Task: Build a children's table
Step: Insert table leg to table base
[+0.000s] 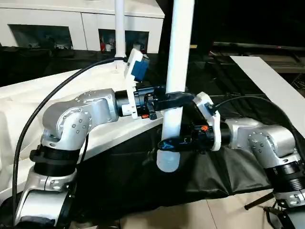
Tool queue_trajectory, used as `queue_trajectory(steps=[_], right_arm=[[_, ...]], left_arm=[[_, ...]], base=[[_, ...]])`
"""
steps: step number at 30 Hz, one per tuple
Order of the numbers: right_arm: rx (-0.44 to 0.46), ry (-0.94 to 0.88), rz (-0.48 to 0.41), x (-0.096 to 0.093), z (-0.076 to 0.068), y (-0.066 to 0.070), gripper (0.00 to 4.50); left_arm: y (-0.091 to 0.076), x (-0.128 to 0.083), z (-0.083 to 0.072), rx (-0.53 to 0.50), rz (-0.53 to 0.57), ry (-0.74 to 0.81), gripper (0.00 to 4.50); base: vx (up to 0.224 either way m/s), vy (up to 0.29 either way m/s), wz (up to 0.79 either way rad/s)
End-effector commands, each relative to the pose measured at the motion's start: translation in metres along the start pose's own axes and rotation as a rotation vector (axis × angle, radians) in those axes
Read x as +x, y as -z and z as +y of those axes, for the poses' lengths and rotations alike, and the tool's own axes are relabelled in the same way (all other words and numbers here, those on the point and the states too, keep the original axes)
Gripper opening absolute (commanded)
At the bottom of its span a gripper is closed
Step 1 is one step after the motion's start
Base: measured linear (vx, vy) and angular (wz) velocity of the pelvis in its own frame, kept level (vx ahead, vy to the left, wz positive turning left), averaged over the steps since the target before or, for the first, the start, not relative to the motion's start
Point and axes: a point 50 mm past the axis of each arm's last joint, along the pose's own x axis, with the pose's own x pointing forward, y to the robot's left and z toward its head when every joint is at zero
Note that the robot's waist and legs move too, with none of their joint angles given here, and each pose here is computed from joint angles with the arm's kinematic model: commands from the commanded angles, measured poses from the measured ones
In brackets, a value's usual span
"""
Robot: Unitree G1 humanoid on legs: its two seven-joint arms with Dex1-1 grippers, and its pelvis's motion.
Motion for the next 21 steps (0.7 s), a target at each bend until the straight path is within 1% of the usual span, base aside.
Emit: queue_trajectory(steps=[1,3,4,5,8,10,19,21], right_arm=[[-0.021,-0.001,0.010,-0.0004,0.0011,-0.0075,3.14],[-0.021,0.001,0.011,-0.0003,0.0007,-0.0074,3.03],[-0.021,0.001,0.013,-0.0002,0.0004,-0.0070,2.80],[-0.021,0.002,0.015,0.0000,0.0002,-0.0066,2.69],[-0.021,-0.004,0.018,0.0005,0.0004,-0.0061,2.60],[-0.020,-0.007,0.018,0.0008,0.0004,-0.0058,2.24],[-0.019,-0.029,0.026,0.0015,0.0023,-0.0040,2.09],[-0.027,-0.024,0.021,0.0016,0.0019,-0.0044,2.09]], left_arm=[[-0.0051,0.0043,-0.0053,0.044,0.012,0.028,1.82],[-0.0051,0.0043,-0.0053,0.044,0.013,0.029,1.82],[-0.0049,0.0043,-0.0056,0.044,0.015,0.034,1.82],[-0.0047,0.0042,-0.0059,0.044,0.017,0.038,1.82],[-0.0040,0.0042,-0.0067,0.044,0.025,0.051,1.82],[-0.0035,0.0043,-0.0068,0.043,0.027,0.054,1.82],[-0.0028,0.0048,-0.0079,0.039,0.031,0.074,1.82],[-0.0029,0.0046,-0.0055,0.072,0.037,0.039,1.82]], base=[[0.000,0.000,0.00],[0.000,0.000,0.00],[0.000,0.000,0.00],[0.000,0.000,0.00],[0.000,0.000,0.00],[0.000,0.000,0.00],[0.000,0.000,0.00],[0.000,0.000,0.00]])
